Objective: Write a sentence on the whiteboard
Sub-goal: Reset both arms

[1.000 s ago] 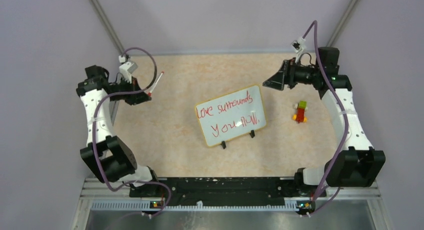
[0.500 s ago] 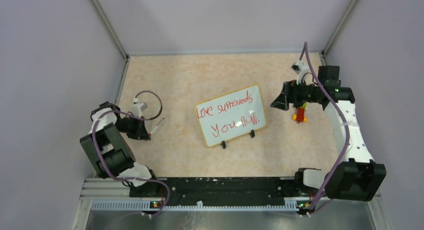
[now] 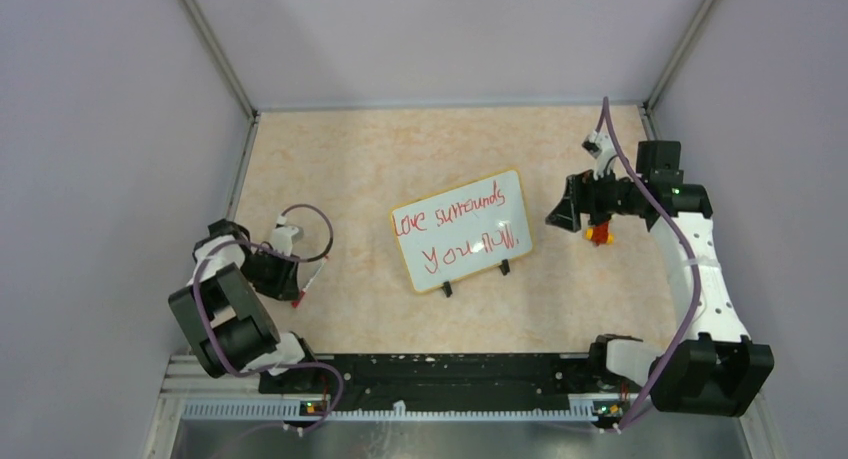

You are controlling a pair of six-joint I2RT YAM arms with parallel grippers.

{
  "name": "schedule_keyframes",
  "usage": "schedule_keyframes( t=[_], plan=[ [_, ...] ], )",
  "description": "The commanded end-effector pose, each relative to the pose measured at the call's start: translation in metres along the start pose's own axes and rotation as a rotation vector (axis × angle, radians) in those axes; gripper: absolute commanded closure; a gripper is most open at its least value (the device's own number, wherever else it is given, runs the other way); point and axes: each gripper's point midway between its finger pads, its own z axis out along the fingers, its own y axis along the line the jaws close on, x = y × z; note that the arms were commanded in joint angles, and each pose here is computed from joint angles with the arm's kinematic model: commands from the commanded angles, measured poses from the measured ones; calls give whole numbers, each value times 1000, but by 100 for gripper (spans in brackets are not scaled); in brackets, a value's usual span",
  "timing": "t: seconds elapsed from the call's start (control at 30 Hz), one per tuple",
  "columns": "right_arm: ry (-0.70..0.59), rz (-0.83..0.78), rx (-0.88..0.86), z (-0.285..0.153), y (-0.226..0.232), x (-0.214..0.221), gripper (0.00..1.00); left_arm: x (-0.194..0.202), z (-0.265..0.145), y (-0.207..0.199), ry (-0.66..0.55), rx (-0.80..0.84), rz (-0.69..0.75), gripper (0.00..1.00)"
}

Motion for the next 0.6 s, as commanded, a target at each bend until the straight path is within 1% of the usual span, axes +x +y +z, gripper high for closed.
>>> schedule_keyframes(
  t=[0.0, 0.07, 0.13, 0.17, 0.2, 0.23, 0.33, 0.4, 0.5, 0.57],
  plan=[
    [-19, -56, 35, -9, -1, -4, 21, -10, -11, 3, -28, -44, 58, 50],
    [-20, -66, 41, -10, -2, -6, 21, -19, -20, 1, -47, -46, 70, 39],
    [-18, -75, 45, -11, -3, -8, 21, -33, -32, -1, -78, -48, 82, 24],
    [-18, -79, 48, -11, -4, -11, 21, -43, -39, -2, -105, -47, 89, 15],
    [-20, -82, 55, -13, -6, -14, 21, -55, -47, -2, -136, -46, 99, 4],
    [-26, -90, 63, -14, -7, -19, 21, -68, -56, -3, -168, -48, 109, 2],
    [-62, -105, 101, -24, -16, -40, 21, -112, -86, -2, -249, -46, 119, 1],
    [-87, -106, 131, -33, -25, -55, 20, -150, -113, -2, -336, -21, 120, 1],
    [-132, -100, 176, -53, -44, -78, 20, -204, -154, 5, -447, -7, 50, 1],
    [-167, -83, 211, -68, -62, -92, 20, -239, -183, 16, -518, -37, 32, 1]
  ],
)
